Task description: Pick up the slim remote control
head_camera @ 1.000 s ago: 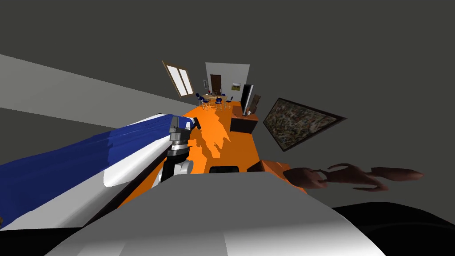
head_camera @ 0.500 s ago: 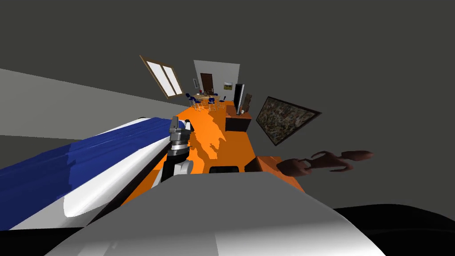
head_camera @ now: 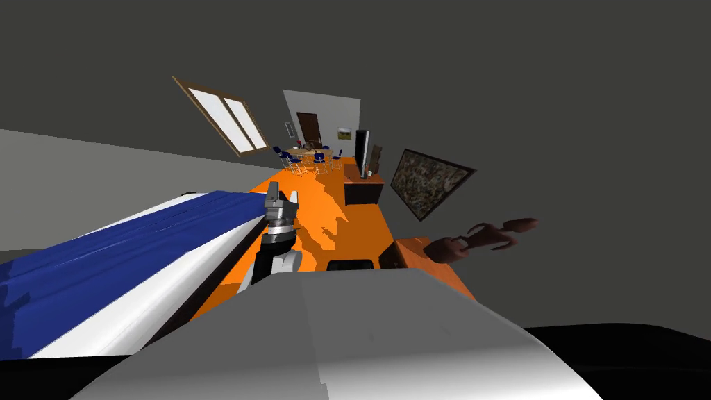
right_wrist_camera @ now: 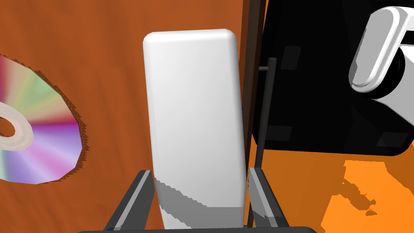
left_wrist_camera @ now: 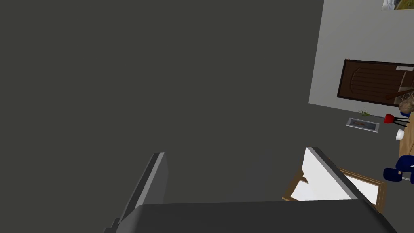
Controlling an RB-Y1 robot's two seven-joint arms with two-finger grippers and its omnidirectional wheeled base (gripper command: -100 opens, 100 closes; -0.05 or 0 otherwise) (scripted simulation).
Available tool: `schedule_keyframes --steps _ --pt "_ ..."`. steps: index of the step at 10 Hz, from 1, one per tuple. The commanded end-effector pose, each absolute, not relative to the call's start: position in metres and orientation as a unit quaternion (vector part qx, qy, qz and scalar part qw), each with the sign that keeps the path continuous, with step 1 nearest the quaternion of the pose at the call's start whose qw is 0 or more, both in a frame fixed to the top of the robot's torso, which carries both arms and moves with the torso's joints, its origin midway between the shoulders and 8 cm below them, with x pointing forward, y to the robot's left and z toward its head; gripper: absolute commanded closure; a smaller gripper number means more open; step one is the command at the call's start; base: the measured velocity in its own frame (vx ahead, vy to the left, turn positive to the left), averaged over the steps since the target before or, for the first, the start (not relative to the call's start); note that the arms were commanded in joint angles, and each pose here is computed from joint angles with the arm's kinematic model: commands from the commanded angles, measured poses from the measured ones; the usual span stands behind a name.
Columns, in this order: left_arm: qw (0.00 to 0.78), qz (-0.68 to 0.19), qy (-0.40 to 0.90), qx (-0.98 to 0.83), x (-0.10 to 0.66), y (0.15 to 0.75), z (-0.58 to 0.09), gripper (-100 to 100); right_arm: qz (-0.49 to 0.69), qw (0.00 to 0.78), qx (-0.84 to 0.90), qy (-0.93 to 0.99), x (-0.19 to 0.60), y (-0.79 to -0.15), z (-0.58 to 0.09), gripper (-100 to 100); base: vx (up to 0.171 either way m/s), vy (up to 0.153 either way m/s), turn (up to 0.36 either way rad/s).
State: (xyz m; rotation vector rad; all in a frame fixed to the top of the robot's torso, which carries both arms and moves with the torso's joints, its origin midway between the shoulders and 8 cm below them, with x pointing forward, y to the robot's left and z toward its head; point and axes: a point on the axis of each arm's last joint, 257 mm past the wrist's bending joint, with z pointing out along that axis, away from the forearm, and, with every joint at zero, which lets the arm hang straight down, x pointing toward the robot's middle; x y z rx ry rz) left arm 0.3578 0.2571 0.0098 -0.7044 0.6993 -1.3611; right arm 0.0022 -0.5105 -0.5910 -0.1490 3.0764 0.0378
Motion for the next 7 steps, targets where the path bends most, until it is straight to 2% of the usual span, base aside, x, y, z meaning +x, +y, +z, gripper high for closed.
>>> schedule_keyframes --steps 1,4,5,6,7 --pt "0.666 -0.603 0.310 -0.312 0.358 0.257 0.010 0 0.006 0.035 -0.071 0.997 0.028 -0.518 -0.586 100 0.028 -0.002 -0.367" --pt "0.666 -0.603 0.310 -0.312 0.358 0.257 0.010 0 0.009 0.023 -0.098 0.995 0.040 -0.511 -0.584 100 0.030 -0.002 -0.253" --pt "0.666 -0.603 0.310 -0.312 0.358 0.257 0.010 0 0.012 0.018 -0.102 0.995 0.035 -0.509 -0.585 100 0.010 0.000 0.017" --pt "0.666 -0.603 0.310 -0.312 0.358 0.257 0.010 0 0.001 0.029 -0.129 0.991 0.064 -0.517 -0.576 100 0.021 -0.007 -0.396" --pt "0.666 -0.603 0.310 -0.312 0.358 0.257 0.010 0 0.006 0.019 -0.127 0.992 0.054 -0.512 -0.579 100 0.022 0.005 -0.228"
